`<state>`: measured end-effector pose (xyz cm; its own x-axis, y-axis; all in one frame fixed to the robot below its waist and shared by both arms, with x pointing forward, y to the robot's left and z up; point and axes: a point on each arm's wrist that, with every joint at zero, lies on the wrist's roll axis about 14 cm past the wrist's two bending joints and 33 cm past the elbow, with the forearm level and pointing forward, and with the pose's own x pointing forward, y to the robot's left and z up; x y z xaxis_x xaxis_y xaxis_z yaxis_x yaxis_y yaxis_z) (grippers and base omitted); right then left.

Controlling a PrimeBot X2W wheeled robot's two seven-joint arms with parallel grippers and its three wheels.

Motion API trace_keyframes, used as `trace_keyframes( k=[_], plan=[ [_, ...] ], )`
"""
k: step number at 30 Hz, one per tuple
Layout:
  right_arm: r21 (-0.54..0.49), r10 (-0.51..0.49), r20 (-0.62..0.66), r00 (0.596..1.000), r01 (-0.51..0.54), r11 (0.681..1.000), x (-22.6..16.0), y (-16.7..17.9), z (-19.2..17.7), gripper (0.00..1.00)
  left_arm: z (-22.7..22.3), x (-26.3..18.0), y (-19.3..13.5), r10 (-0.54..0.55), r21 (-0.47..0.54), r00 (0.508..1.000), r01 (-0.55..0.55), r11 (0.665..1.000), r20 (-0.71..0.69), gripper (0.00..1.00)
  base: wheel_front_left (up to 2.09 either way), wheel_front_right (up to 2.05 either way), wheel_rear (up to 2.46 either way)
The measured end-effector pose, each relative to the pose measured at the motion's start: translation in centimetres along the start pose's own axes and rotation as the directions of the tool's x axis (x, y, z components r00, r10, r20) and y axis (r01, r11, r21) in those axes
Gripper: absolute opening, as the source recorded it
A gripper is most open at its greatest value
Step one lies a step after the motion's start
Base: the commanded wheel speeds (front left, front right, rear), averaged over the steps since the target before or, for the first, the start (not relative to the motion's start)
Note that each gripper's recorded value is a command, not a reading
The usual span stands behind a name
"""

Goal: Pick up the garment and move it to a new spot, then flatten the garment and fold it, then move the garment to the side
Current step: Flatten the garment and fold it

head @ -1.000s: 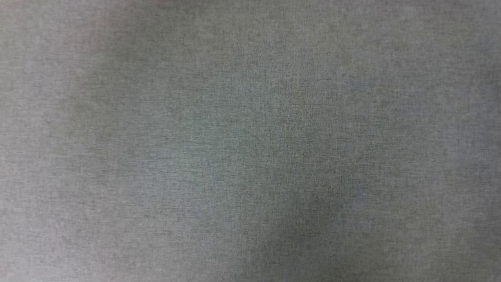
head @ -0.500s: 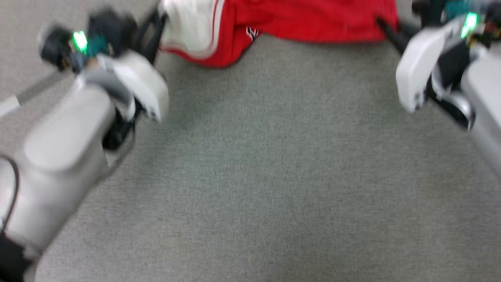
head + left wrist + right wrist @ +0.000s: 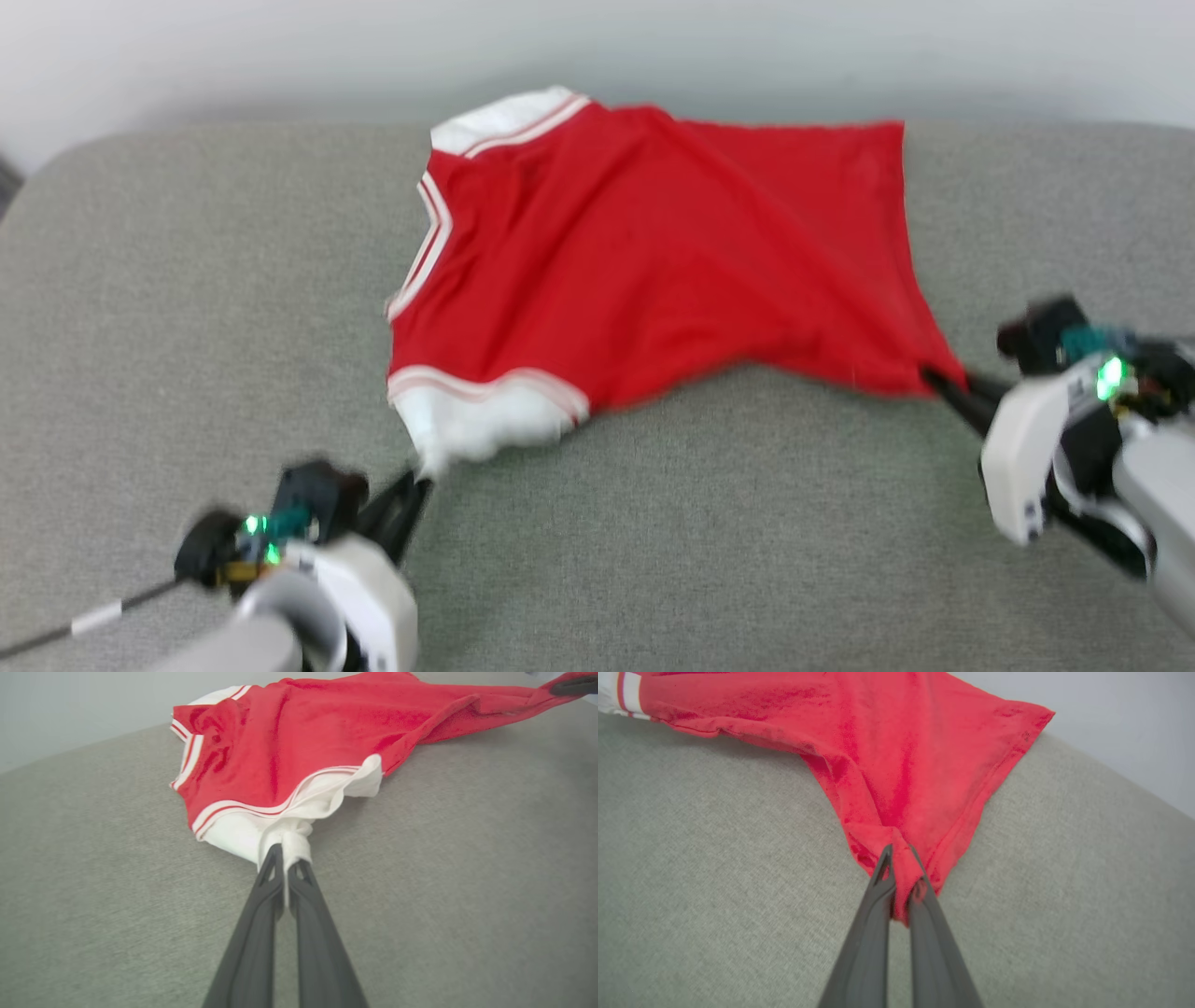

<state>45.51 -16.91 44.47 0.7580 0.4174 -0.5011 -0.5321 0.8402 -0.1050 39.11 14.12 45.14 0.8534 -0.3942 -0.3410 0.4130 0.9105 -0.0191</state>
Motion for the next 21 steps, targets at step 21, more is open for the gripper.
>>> trace_keyframes(
  k=[21],
  plan=[
    [0.199,0.011,-0.194,0.981,0.029,0.98,-11.3,4.5,-12.2,0.0,-9.3,-11.6,-5.7,0.015,-0.209,0.964,-0.073,0.975,-0.264,0.0,0.0,0.0,0.0]
  ],
)
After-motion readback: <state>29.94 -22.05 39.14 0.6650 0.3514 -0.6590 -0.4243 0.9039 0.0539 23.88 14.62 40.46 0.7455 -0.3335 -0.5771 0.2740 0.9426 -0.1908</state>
